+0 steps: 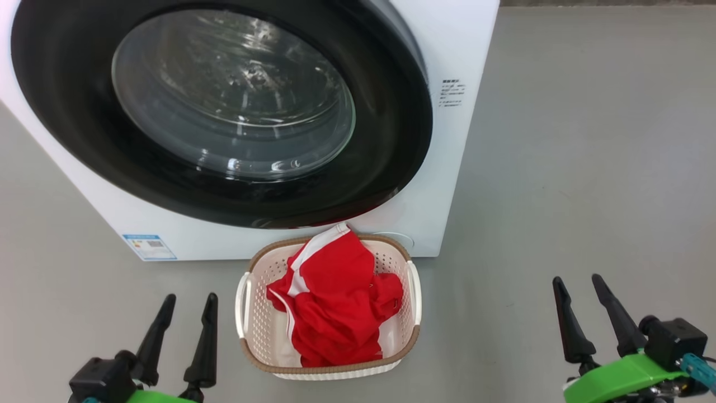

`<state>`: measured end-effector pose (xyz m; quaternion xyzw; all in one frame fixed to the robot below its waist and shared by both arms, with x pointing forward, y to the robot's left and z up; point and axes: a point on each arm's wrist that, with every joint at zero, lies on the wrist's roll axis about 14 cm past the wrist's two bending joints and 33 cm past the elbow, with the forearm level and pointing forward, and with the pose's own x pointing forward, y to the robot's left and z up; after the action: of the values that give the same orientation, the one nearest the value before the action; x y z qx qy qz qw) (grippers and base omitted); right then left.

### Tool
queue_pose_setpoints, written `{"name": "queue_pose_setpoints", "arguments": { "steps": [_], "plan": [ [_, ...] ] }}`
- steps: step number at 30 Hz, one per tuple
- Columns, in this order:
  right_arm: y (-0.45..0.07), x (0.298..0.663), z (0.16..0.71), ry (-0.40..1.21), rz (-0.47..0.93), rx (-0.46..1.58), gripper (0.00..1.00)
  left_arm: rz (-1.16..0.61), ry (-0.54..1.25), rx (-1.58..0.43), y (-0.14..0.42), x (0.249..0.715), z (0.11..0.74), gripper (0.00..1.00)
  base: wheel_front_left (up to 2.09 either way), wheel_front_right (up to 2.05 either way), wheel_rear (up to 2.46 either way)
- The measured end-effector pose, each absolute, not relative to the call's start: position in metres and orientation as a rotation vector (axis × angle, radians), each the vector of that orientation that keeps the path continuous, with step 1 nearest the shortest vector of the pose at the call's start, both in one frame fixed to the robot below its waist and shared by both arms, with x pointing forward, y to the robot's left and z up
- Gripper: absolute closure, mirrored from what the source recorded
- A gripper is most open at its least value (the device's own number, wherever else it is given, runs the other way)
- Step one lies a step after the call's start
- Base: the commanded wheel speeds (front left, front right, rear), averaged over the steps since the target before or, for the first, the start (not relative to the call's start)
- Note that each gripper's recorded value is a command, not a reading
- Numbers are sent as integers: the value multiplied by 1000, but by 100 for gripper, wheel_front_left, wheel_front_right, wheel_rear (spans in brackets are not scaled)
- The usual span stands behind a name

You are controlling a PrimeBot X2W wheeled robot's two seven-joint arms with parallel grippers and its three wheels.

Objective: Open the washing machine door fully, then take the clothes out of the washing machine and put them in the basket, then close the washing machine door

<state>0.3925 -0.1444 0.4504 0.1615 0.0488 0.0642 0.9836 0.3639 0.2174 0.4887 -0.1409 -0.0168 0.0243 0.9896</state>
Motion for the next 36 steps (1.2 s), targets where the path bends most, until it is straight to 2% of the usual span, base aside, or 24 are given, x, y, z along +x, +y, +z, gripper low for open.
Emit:
{"name": "queue_pose_setpoints", "arguments": {
  "steps": [11, 36],
  "plan": [
    [-165, 373, 446, 106, 63, 324, 0, 11, -38, -285, 206, 364, 491, 0, 0, 0, 0],
    [-165, 374, 443, 113, 52, 332, 0, 10, -11, -287, 204, 362, 483, 0, 0, 0, 0]
  ]
}}
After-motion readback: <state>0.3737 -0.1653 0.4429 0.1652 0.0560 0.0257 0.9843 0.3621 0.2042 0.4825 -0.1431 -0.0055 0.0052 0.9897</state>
